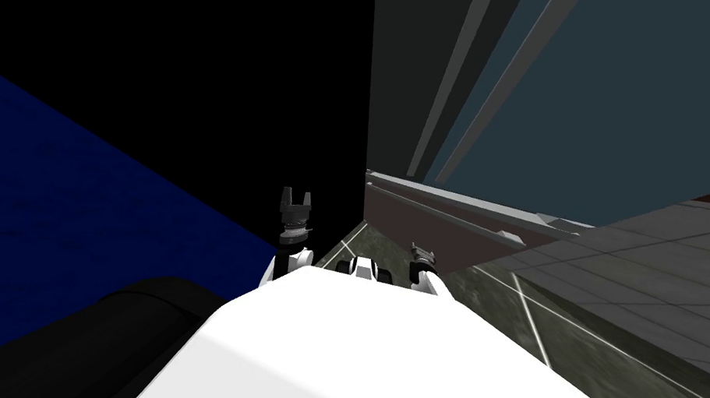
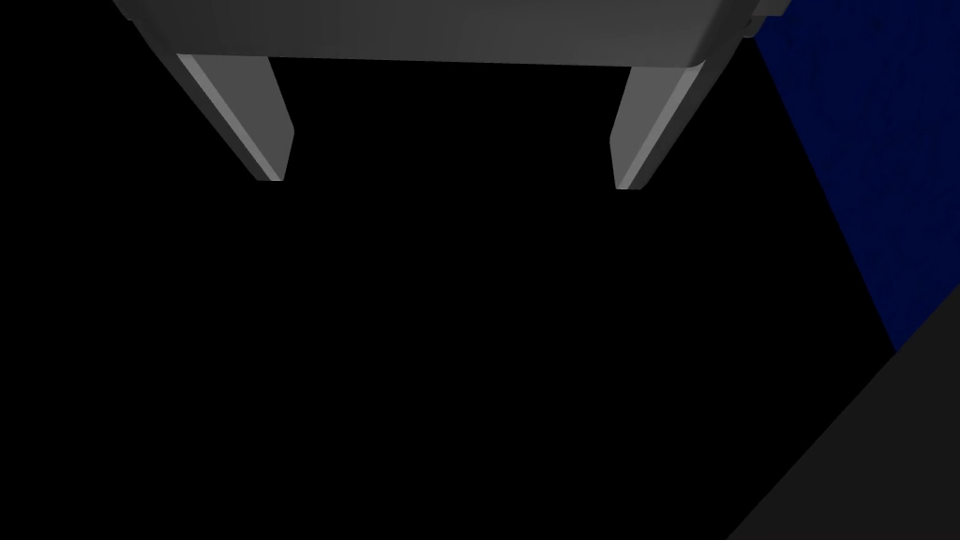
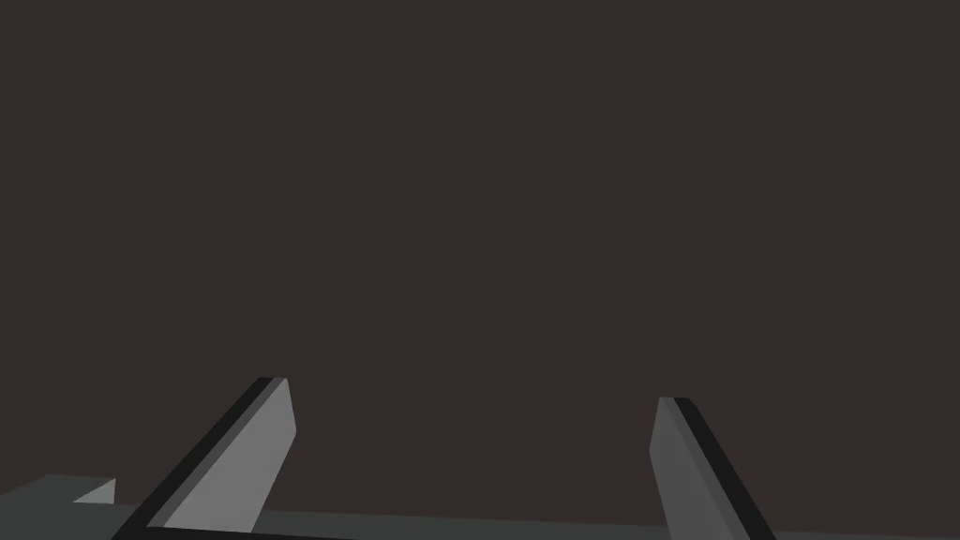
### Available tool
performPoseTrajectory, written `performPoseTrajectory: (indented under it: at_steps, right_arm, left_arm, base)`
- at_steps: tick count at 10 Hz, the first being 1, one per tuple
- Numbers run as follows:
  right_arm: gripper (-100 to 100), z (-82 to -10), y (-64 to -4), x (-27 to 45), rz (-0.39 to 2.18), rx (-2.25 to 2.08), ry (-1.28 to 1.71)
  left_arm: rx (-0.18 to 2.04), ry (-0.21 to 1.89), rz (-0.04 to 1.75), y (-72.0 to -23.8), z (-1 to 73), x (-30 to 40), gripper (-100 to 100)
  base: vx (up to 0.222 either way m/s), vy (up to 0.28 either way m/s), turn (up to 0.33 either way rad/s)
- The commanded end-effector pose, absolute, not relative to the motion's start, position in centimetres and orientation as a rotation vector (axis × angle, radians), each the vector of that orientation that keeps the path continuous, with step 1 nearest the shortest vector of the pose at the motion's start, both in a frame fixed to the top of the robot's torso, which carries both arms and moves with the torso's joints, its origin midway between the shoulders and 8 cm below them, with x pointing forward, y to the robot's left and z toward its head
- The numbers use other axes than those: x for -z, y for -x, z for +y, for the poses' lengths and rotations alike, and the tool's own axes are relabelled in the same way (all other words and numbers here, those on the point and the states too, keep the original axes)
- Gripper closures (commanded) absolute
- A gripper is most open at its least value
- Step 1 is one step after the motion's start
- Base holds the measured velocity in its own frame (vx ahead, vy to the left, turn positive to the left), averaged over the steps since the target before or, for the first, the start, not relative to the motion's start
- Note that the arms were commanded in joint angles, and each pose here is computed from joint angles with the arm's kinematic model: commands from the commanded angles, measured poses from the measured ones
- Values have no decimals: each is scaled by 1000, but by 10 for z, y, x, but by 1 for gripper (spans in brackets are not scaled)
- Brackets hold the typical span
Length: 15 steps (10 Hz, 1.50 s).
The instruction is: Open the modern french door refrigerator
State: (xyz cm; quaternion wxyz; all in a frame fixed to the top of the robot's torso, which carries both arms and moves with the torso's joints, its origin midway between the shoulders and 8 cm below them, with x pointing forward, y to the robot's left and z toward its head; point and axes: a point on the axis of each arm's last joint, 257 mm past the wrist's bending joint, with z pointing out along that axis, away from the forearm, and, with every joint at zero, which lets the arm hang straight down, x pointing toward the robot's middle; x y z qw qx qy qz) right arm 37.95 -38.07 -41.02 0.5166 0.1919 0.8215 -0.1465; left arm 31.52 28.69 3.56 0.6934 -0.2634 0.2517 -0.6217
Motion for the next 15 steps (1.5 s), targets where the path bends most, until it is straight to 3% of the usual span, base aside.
performPoseTrajectory:
  at_steps: [1,15]
  right_arm:
    - [-100,-400,-370,414,1988,501,-407]
    - [-100,-464,-342,383,1872,1201,-74]
  left_arm:
    - [1388,588,562,-315,287,-36,0]
    - [1388,588,562,-315,287,-36,0]
  base:
    - [50,38,35]
    - [66,23,54]
